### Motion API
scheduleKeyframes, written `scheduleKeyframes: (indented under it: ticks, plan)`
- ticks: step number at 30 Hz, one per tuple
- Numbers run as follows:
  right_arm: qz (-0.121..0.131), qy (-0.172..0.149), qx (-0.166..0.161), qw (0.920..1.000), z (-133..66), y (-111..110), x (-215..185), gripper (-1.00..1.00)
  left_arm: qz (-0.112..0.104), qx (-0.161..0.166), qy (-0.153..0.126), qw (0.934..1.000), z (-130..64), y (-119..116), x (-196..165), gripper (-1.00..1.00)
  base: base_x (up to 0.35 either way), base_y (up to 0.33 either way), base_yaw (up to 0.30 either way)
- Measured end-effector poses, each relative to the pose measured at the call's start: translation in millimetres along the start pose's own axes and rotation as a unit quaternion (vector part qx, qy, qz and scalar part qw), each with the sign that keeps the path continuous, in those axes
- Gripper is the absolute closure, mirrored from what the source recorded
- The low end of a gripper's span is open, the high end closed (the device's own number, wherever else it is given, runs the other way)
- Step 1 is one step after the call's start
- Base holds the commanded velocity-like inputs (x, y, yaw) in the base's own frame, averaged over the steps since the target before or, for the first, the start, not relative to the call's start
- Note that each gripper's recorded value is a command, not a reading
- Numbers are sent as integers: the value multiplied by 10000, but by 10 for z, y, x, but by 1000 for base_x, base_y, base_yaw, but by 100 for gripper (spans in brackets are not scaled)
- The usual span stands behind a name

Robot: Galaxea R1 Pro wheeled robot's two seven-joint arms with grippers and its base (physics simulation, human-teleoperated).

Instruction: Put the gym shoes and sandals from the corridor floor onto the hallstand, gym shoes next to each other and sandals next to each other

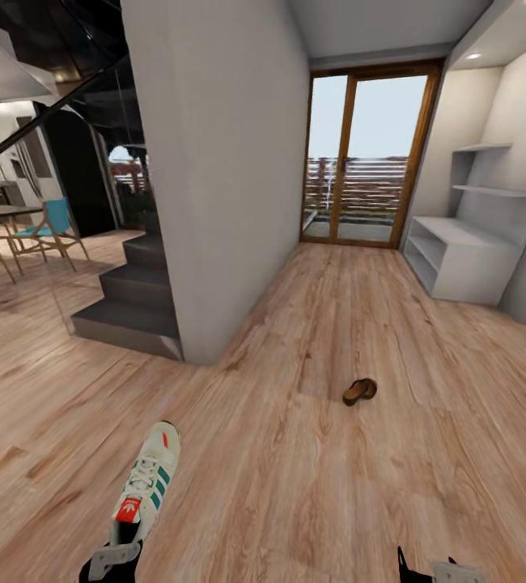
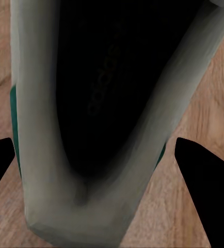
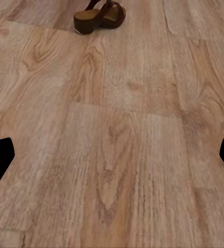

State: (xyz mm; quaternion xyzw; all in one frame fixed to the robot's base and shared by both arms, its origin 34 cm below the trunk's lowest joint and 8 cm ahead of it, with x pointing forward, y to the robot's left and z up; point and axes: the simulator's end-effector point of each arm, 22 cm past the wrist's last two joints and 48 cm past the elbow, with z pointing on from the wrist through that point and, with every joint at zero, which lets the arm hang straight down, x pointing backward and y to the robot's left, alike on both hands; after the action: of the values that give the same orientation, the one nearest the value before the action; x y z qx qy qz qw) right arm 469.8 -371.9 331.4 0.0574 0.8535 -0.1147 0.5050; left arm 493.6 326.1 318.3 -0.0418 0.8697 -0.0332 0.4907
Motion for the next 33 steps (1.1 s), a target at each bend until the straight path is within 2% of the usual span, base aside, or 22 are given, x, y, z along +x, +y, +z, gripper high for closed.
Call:
scheduleKeyframes:
  ticks: [10,20,33]
  plan:
    - [7,-28,4,10000,2,-1,-25,-100,2,5,-26,10000,0,-4,-24,100,337,0,-276]
    - [7,-30,6,10000,3,-1,-28,-100,-1,1,-38,10000,2,0,-34,100,333,97,-30]
    - [-8,32,0,10000,1,2,28,-100,-3,-7,33,10000,1,7,32,100,312,158,-164]
